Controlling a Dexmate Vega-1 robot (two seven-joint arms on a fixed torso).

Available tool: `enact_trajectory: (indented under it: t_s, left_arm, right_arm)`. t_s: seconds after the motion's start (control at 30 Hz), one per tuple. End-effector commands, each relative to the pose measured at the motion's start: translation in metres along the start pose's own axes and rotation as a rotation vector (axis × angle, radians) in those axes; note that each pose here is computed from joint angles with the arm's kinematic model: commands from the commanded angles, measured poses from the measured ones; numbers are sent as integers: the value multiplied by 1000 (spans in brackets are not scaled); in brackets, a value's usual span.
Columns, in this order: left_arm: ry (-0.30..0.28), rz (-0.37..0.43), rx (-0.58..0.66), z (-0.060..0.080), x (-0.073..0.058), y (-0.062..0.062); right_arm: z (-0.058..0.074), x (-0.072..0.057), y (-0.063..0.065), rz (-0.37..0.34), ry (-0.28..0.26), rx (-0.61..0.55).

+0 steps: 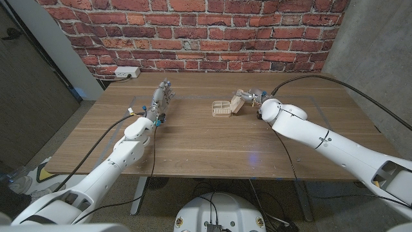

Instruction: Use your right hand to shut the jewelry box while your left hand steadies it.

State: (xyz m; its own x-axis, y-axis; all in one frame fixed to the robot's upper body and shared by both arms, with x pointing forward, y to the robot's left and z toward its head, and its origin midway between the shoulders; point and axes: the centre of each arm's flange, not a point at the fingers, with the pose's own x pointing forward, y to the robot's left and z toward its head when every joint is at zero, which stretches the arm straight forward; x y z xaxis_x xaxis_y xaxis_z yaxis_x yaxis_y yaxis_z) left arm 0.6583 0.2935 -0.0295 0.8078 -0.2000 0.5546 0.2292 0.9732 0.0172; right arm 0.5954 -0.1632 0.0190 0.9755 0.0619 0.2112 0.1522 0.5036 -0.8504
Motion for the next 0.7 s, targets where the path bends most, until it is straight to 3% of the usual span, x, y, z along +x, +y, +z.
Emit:
enact_trajectory:
  t_s: [0.03,0.7]
  left_arm:
    - [-1,2,0,0,-2,2]
    - [-2,1,1,1,-3,2]
  right_arm:
    - [13,0,0,12,33,-114]
    - [23,1,4,-76,65,-238]
